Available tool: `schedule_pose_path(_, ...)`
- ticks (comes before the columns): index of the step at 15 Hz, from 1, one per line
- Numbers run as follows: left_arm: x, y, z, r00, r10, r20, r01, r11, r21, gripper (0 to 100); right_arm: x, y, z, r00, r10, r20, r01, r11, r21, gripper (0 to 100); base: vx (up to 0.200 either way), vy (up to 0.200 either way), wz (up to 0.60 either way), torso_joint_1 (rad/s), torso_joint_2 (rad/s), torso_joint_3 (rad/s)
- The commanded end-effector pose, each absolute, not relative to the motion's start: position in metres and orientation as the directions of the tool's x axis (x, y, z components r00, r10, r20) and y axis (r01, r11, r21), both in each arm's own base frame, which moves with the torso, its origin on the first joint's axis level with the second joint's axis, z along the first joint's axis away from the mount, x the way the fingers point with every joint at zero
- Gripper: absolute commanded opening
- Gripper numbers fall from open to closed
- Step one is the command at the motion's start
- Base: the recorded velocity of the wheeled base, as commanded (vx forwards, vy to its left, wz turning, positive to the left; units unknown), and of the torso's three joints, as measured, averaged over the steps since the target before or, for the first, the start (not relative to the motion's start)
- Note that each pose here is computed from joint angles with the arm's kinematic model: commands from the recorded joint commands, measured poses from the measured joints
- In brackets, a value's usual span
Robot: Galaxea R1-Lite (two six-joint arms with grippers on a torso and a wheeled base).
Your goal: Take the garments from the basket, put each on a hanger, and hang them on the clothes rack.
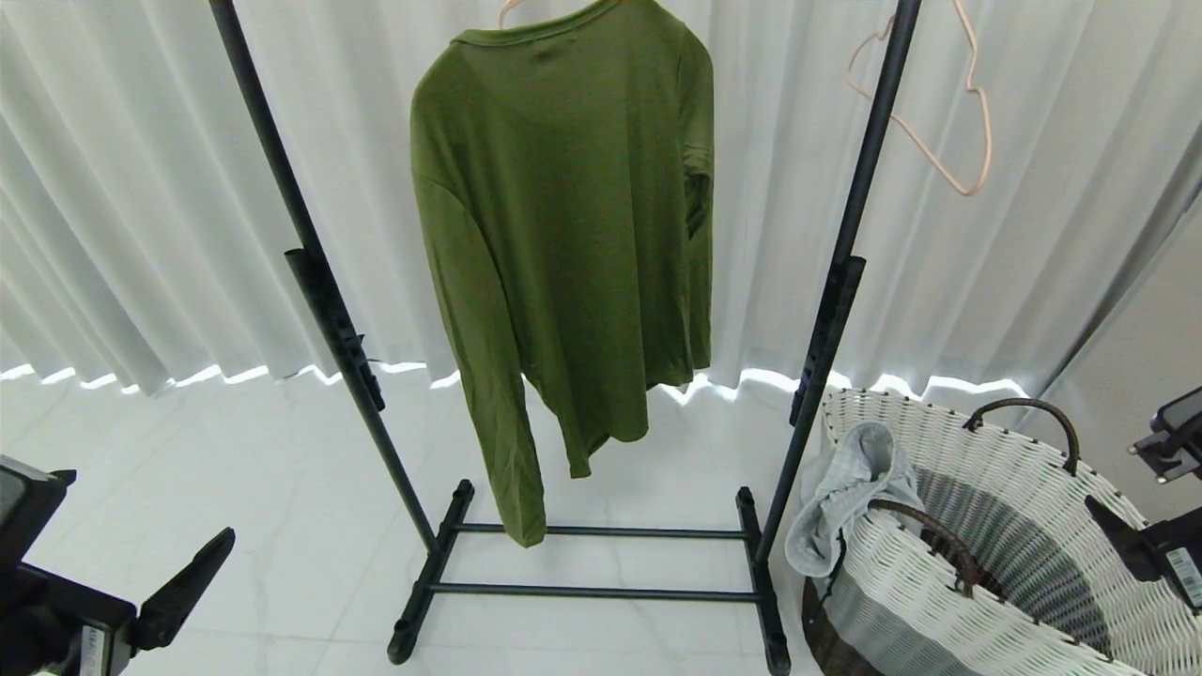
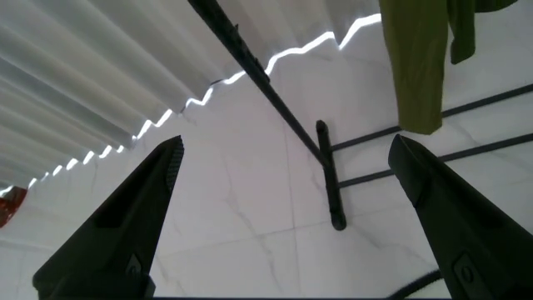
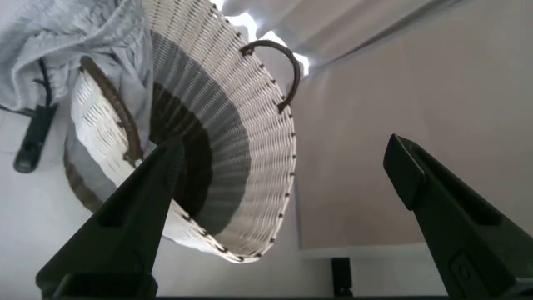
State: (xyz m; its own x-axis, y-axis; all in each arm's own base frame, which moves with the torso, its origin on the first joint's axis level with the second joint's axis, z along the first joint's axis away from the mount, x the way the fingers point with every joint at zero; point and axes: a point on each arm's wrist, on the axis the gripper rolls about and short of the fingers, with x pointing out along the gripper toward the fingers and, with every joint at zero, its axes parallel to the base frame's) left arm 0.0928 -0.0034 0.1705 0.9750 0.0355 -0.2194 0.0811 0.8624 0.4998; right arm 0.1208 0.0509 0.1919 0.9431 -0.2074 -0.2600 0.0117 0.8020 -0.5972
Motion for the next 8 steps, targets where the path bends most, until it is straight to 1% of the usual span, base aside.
schedule_pose_path(1,0.0935,-0.0034,0.172,0.976,0.035,-0.215,0.079,0.863,0.5,100,0.1225,0.0515,0.1911,0.942,-0.206,-0.266,0.006,0.801,-0.599,100,0.0,0.0,0.0,0.0,0.0,0.0)
schedule_pose_path(3,0.0943,-0.0034,0.173,0.976,0.035,-0.214,0.078,0.863,0.5,100,0.1219,0.0518,0.1909,0.946,-0.178,-0.272,-0.019,0.805,-0.594,100,0.0,0.0,0.0,0.0,0.0,0.0)
schedule_pose_path(8,0.0935,-0.0034,0.1734,0.977,0.035,-0.209,0.076,0.863,0.5,100,0.1241,0.0533,0.1889,0.943,-0.175,-0.284,-0.031,0.801,-0.598,100,0.2,0.0,0.0,0.0,0.0,0.001)
